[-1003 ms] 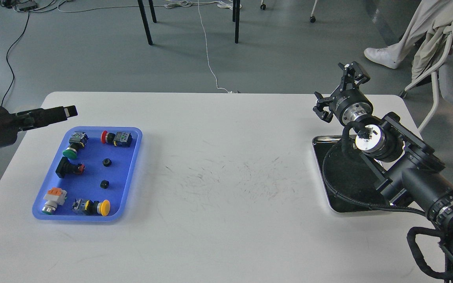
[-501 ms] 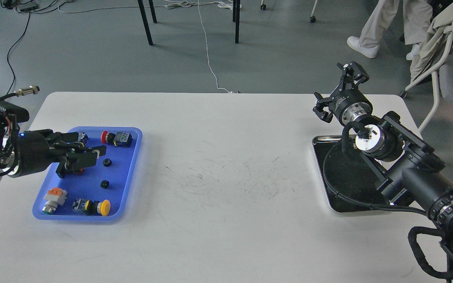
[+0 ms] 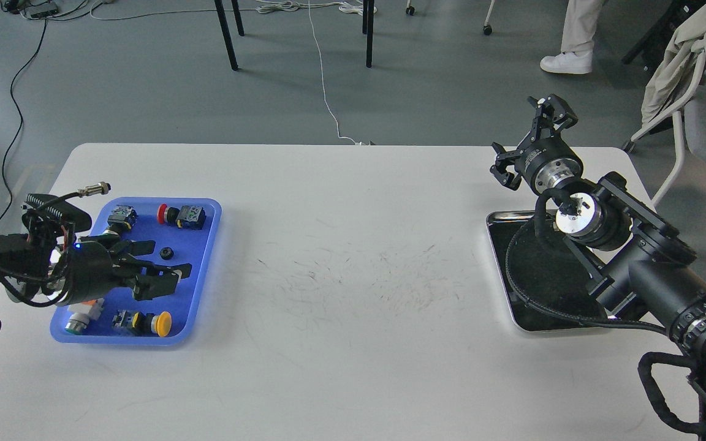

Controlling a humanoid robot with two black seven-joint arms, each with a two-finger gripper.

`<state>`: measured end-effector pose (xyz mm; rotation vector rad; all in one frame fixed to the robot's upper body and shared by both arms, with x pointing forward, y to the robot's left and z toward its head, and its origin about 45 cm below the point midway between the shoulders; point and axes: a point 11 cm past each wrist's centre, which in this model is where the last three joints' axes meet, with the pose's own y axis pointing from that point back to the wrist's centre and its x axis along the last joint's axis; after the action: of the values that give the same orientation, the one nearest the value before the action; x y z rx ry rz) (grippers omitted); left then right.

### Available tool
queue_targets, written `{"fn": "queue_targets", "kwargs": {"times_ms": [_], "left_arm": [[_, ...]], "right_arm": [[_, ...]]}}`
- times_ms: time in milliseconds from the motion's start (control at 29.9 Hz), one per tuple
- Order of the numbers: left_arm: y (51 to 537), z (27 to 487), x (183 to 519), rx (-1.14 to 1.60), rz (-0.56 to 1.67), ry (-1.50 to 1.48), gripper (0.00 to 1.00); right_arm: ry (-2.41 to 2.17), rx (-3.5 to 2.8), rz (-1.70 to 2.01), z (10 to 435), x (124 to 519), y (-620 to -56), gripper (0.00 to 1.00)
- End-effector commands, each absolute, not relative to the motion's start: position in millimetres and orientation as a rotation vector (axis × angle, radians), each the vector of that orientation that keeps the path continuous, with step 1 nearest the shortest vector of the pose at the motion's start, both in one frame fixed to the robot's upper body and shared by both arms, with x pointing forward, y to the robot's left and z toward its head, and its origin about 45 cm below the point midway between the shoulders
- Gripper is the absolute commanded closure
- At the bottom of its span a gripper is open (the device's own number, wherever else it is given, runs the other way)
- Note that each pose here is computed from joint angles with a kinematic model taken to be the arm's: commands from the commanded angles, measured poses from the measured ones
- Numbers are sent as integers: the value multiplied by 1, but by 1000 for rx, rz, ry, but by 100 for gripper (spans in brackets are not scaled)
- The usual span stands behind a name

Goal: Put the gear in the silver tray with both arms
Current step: 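Lower the left gripper and grasp a small black gear in the blue tray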

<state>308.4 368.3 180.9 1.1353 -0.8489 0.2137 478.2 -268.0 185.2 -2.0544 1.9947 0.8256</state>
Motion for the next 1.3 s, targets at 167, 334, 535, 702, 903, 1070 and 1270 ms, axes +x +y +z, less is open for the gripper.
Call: {"fn": "queue_targets", "kwargs": {"times_ms": [167, 334, 535, 702, 903, 1070, 1270], "left_arm": [[368, 163, 299, 1100, 215, -835, 10], [373, 152, 296, 1095, 218, -822, 10], [379, 145, 301, 1092, 230, -833, 10], [381, 140, 297, 1099, 176, -872, 11], [380, 134, 295, 1091, 154, -912, 12], [389, 128, 299, 1114, 166, -903, 12], [393, 124, 302, 1118, 174, -905, 12]], "right_arm": [[1997, -2058, 819, 187, 479, -268, 1], [2011, -2065, 813, 187, 479, -270, 1], [2022, -2077, 808, 186, 479, -269, 1], [2021, -2085, 800, 188, 480, -267, 1], [2027, -2083, 797, 189, 481, -268, 1], [2027, -2083, 797, 189, 481, -268, 1], [2028, -2082, 796, 189, 481, -267, 1]]}}
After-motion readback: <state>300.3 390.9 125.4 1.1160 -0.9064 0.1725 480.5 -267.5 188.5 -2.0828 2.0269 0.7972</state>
